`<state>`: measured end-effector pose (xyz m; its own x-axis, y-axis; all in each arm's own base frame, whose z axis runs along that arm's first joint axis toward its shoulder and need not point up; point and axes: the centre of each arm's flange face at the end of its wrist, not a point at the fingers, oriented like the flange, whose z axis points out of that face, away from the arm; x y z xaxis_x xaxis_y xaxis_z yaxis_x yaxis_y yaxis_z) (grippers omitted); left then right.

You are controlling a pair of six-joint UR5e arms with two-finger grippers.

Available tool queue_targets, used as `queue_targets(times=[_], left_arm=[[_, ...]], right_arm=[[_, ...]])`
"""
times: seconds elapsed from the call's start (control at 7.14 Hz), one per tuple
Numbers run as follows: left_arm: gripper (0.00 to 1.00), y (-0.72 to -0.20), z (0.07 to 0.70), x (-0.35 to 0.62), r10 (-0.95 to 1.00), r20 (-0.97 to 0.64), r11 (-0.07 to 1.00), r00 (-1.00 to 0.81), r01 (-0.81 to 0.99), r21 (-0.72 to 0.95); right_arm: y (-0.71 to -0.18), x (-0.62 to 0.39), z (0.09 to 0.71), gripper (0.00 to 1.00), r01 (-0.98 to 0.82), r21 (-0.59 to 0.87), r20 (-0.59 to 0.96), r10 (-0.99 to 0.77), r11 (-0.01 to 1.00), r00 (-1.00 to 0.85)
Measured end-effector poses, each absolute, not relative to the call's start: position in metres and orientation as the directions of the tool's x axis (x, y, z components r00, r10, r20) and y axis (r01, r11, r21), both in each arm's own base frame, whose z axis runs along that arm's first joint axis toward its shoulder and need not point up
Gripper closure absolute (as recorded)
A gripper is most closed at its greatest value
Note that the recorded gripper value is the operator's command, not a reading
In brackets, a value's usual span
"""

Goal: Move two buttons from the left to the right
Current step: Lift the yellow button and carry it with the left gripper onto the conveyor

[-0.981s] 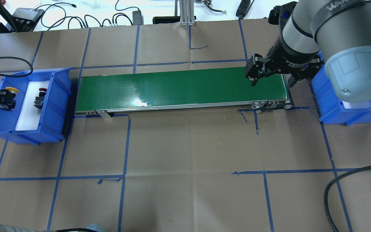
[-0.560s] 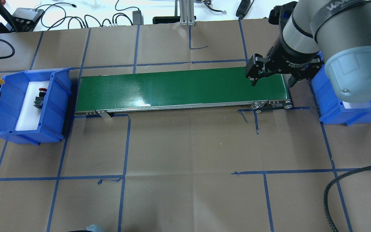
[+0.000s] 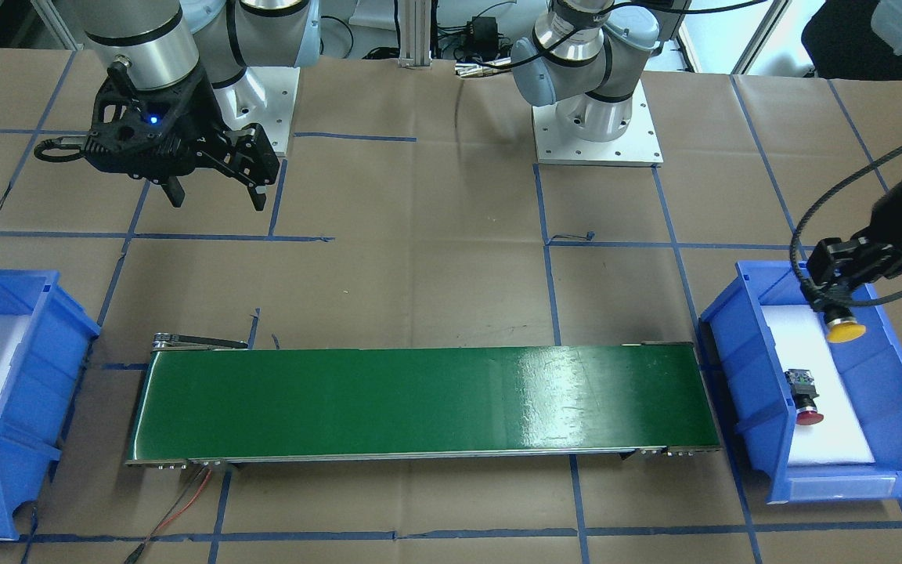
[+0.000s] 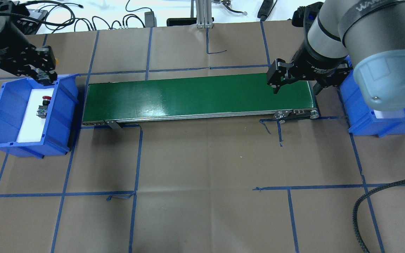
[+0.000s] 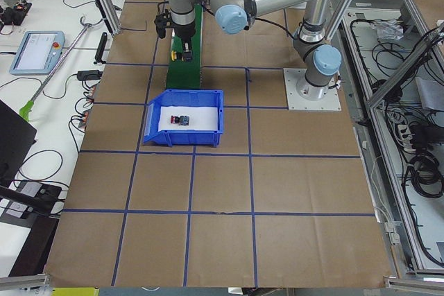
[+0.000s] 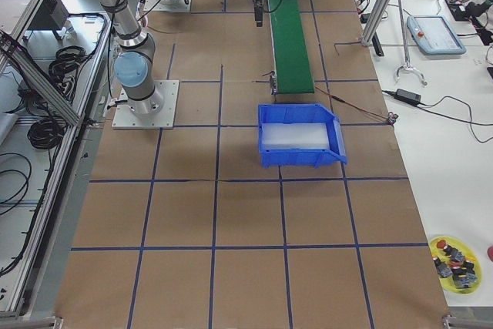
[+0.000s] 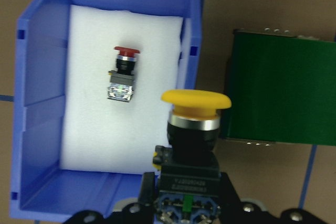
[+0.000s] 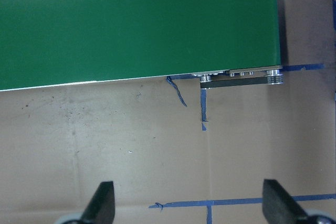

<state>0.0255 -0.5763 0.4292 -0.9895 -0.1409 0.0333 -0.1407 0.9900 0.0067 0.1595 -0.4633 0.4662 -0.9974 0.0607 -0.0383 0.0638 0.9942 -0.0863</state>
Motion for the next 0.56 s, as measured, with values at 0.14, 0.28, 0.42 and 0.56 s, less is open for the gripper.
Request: queue_targets(times=[0.14, 0.28, 0.42, 0.56], left_arm=[[0.99, -0.581, 0.409, -0.008, -0.140, 0.037, 0.990, -0.989, -0.139, 0.040], [0.99, -0.588, 0.382, -0.034, -0.134, 0.037, 0.988, -0.990, -0.131, 0.076], [0.99, -0.594, 0.357, -0.050, -0.118, 0.035, 0.989, -0.992, -0.114, 0.096], [0.99, -0.599, 0.334, -0.056, -0.097, 0.034, 0.991, -0.995, -0.094, 0.094]], right_arm=[[-0.463, 0.159, 0.466, 0.00, 0.064, -0.086, -0.036, 0.061, 0.994, -0.997], [-0.463, 0.159, 0.466, 0.00, 0.064, -0.086, -0.034, 0.061, 0.994, -0.998], [-0.463, 0.159, 0.465, 0.00, 0.064, -0.085, -0.034, 0.061, 0.994, -0.998], [-0.463, 0.159, 0.465, 0.00, 0.064, -0.084, -0.033, 0.062, 0.994, -0.998]])
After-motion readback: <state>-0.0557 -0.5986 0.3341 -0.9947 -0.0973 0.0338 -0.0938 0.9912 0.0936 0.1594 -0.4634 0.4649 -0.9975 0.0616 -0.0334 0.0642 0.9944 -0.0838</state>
